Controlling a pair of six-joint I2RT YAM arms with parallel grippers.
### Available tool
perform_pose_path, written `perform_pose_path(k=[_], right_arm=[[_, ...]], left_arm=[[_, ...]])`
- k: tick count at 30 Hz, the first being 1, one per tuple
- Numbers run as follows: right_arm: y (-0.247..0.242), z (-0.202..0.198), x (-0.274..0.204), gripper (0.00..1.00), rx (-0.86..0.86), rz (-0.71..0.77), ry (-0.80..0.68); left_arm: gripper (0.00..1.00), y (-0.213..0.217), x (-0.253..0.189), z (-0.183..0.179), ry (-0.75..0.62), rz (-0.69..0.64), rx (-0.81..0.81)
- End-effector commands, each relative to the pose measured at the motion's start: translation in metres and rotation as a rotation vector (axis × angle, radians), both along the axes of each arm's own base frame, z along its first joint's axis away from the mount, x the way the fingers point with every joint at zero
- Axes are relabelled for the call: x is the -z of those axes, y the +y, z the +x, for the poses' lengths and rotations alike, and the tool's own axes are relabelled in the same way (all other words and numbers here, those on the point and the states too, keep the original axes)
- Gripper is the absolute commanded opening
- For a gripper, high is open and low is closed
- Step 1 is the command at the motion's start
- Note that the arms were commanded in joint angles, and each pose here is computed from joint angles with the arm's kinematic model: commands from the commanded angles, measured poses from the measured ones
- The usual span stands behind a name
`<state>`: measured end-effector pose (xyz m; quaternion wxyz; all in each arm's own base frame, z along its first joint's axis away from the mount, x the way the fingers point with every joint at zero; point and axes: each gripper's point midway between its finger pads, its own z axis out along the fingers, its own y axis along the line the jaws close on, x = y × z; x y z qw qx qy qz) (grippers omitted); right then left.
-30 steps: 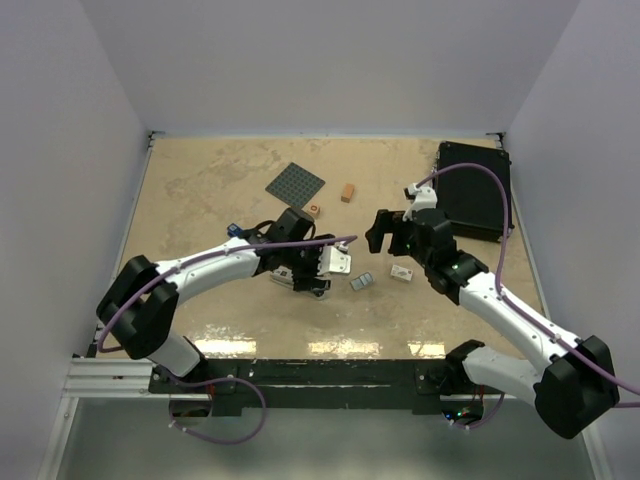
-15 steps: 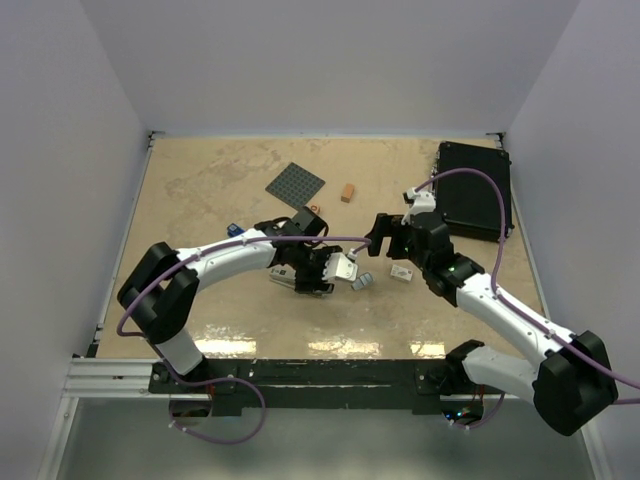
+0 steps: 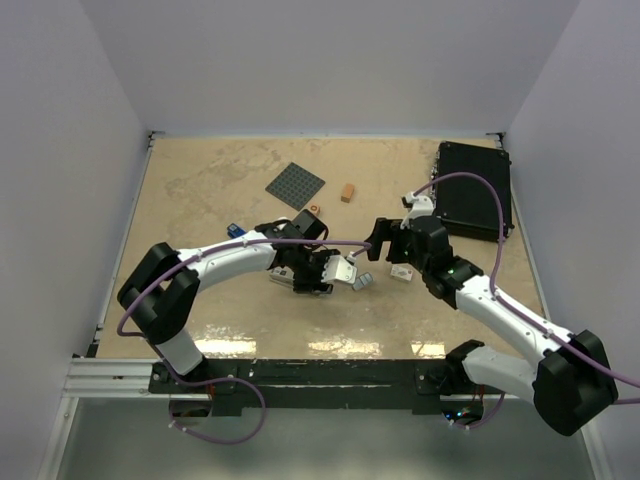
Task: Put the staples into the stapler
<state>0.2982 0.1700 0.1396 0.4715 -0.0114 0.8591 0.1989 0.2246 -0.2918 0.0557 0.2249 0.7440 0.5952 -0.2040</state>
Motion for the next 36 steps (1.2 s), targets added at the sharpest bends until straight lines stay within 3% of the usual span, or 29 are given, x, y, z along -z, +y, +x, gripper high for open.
perform_pose_path(k=[1, 3, 7, 9, 10, 11, 20, 23, 27, 31, 36], right_arm=[[0.005, -0.002, -0.008, 0.95, -0.02, 0.04, -0.033], [0.009, -0.005, -0.009, 0.95, -0.047, 0.055, -0.039], [0.015, -0.012, -0.008, 0.96, -0.117, 0.055, -0.064], [0.019, -0.013, -0.012, 0.96, -0.148, 0.064, -0.084], [0.021, -0.014, -0.014, 0.96, -0.168, 0.068, -0.101], [0.024, -0.015, -0.014, 0.97, -0.186, 0.071, -0.105], [0.05, -0.029, -0.028, 0.98, -0.403, 0.1, -0.201], [0.057, -0.034, -0.027, 0.98, -0.456, 0.111, -0.205], [0.057, -0.033, -0.019, 0.98, -0.438, 0.118, -0.177], [0.054, -0.03, -0.018, 0.98, -0.412, 0.118, -0.174], [0.051, -0.028, -0.017, 0.98, -0.383, 0.112, -0.177]], left_arm=[[0.53, -0.002, 0.004, 0.006, -0.04, -0.003, 0.006], [0.47, 0.0, 0.007, 0.005, -0.034, 0.006, 0.007], [0.17, 0.0, 0.007, 0.001, -0.026, -0.005, 0.009], [0.1, -0.001, 0.003, 0.0, -0.036, -0.025, 0.009], [0.01, 0.0, 0.003, -0.001, -0.031, -0.029, 0.005], [0.0, -0.001, -0.001, -0.002, -0.034, -0.041, 0.003], [0.0, -0.008, -0.04, -0.002, -0.096, -0.227, -0.055], [0.0, -0.006, -0.044, -0.001, -0.091, -0.255, -0.08], [0.0, 0.0, -0.029, 0.003, -0.069, -0.195, -0.141], [0.18, 0.003, -0.016, 0.008, -0.048, -0.112, -0.19], [0.33, 0.002, -0.017, 0.012, -0.091, -0.09, -0.211]])
